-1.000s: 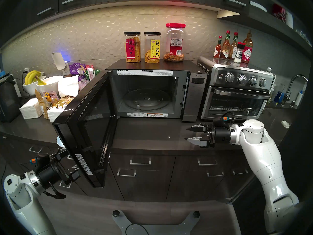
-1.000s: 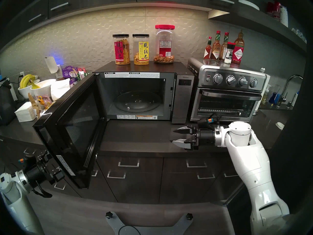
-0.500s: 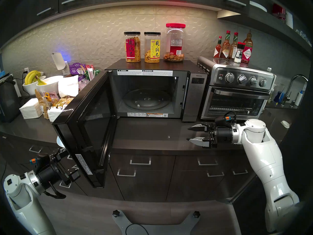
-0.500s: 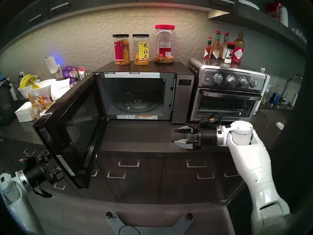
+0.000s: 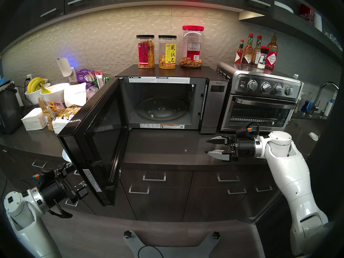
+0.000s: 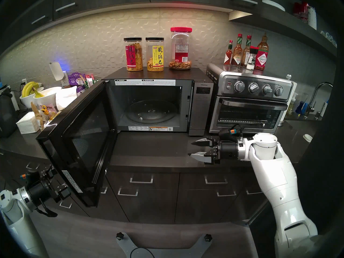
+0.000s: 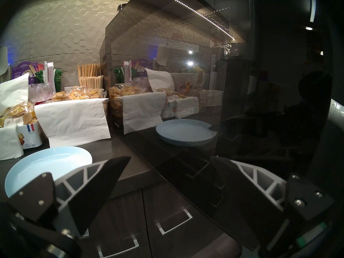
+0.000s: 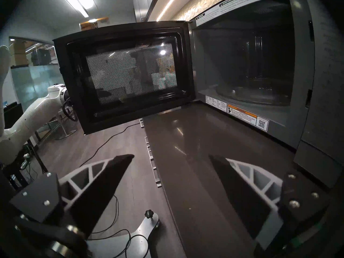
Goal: Open the microwave, put the plate inside, and close the door
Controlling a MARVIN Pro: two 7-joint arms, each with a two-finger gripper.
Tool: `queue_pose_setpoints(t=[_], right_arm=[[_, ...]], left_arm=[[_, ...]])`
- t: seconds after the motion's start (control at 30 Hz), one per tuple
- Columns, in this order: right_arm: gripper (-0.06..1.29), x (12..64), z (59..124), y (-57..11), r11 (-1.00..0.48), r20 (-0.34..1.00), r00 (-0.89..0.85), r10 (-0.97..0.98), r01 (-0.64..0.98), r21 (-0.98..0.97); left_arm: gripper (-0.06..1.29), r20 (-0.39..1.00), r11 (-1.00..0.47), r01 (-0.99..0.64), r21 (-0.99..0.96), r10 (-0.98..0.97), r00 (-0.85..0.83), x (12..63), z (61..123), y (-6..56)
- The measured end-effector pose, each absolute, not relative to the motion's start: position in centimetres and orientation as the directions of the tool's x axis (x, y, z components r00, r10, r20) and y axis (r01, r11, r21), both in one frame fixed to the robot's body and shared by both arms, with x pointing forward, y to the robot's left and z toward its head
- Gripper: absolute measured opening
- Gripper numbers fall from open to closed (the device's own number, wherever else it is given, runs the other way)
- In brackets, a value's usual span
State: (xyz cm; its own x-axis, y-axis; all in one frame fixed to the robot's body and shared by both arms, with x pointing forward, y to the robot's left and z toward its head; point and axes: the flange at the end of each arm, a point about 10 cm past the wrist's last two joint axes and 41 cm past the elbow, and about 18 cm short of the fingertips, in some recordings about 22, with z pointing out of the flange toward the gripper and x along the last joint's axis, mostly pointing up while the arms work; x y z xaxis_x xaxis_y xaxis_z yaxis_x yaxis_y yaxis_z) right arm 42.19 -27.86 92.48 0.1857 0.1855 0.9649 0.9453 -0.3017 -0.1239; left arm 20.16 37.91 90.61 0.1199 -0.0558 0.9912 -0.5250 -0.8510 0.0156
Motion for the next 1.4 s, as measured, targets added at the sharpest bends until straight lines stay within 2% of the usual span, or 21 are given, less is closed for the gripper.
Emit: queue_pose_setpoints(t=[1.4], right_arm=[[1.17,42.23,92.51,-27.81,-0.302,0.967,0.176,0.183,0.946,-0.115]], left_arm=[[1.26,0.993,-0.862,-0.507,0.022,-0.039,0.110,19.58,90.70,38.21]])
